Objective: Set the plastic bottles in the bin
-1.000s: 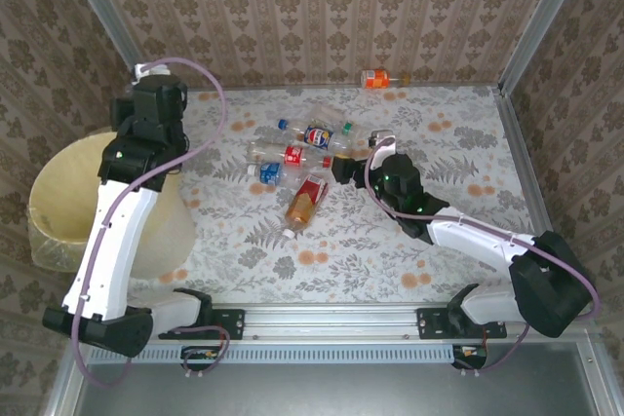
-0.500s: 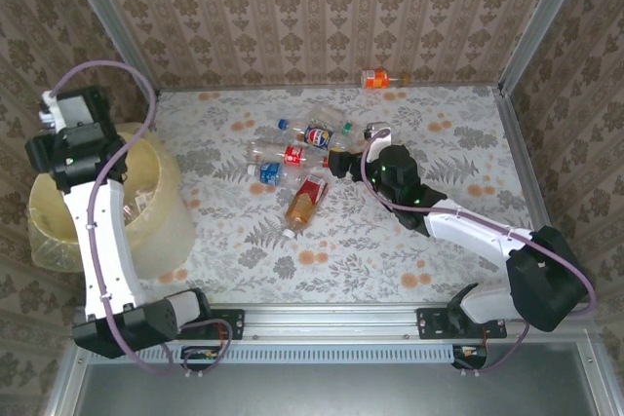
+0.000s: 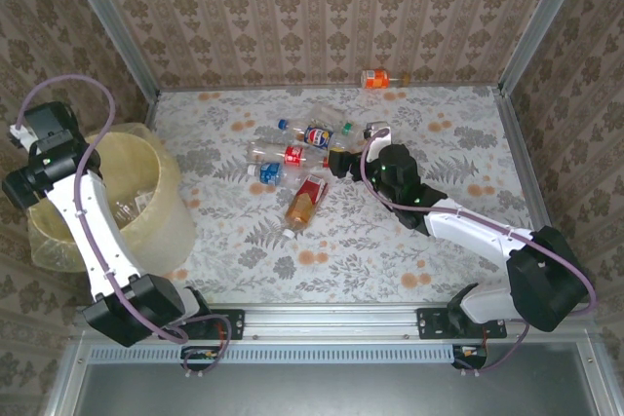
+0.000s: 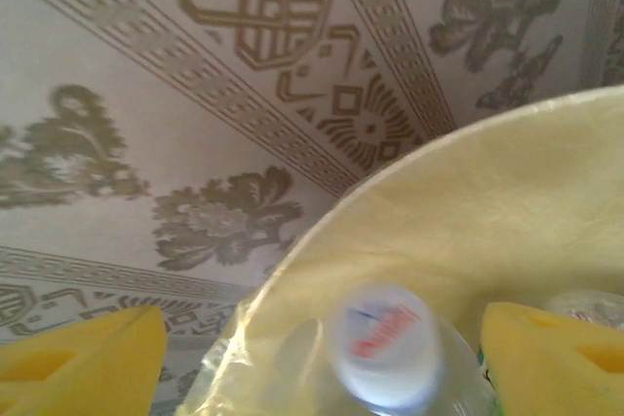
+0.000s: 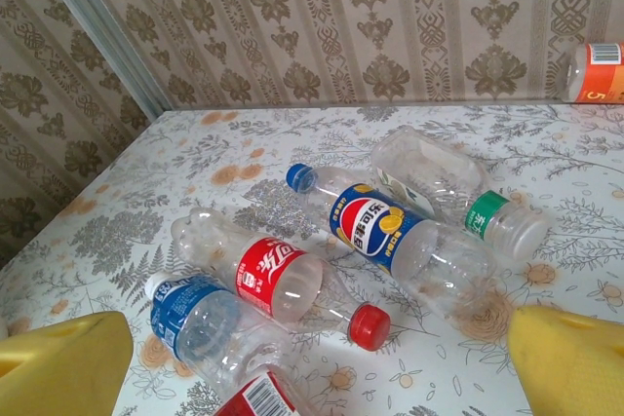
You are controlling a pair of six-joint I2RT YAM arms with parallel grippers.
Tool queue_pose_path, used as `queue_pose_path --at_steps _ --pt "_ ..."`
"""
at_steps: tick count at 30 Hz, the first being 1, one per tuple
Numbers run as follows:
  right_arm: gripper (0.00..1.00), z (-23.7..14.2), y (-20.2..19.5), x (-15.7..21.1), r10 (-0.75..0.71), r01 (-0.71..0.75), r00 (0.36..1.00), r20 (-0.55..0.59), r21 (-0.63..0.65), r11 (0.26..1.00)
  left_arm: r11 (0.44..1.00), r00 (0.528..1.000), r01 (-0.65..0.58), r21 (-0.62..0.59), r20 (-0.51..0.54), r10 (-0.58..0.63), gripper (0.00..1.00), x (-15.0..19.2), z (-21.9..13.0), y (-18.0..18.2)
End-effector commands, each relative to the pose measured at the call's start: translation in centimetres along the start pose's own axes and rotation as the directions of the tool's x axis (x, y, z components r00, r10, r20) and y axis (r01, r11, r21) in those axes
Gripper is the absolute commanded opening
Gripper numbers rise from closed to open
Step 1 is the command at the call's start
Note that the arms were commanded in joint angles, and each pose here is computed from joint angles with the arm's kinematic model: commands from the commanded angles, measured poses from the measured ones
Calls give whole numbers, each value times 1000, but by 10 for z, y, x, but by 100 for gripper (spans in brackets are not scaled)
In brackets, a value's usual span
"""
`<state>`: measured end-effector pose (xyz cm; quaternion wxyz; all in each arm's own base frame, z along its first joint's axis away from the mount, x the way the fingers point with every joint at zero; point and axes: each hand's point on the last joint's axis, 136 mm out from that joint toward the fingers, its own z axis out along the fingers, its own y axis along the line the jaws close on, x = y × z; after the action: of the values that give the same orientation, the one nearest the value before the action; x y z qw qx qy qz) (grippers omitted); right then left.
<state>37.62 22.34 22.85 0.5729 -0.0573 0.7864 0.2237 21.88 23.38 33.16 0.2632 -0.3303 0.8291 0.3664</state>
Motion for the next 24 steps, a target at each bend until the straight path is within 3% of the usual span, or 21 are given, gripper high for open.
queue_pose_path --at_steps 1,8,11,14,24 --pt "100 -4 -1 -9 -15 15 1000 11 2 1000 998 999 51 40 -16 -50 87 1 -7 0" --pt "100 -6 -6 -7 16 -17 1000 3 27 999 992 999 42 119 26 -45 91 -11 -26 -13" --pt "100 -7 -7 -8 27 -27 1000 2 30 999 973 997 6 233 74 -24 93 -18 -44 -38" --pt "100 -8 -7 -7 32 -32 999 -3 26 999 930 989 -31 365 147 -24 93 -27 -70 -66" --pt "100 -22 -14 -2 50 -50 999 11 42 998 784 943 -174 596 330 -41 94 -42 -163 -151"
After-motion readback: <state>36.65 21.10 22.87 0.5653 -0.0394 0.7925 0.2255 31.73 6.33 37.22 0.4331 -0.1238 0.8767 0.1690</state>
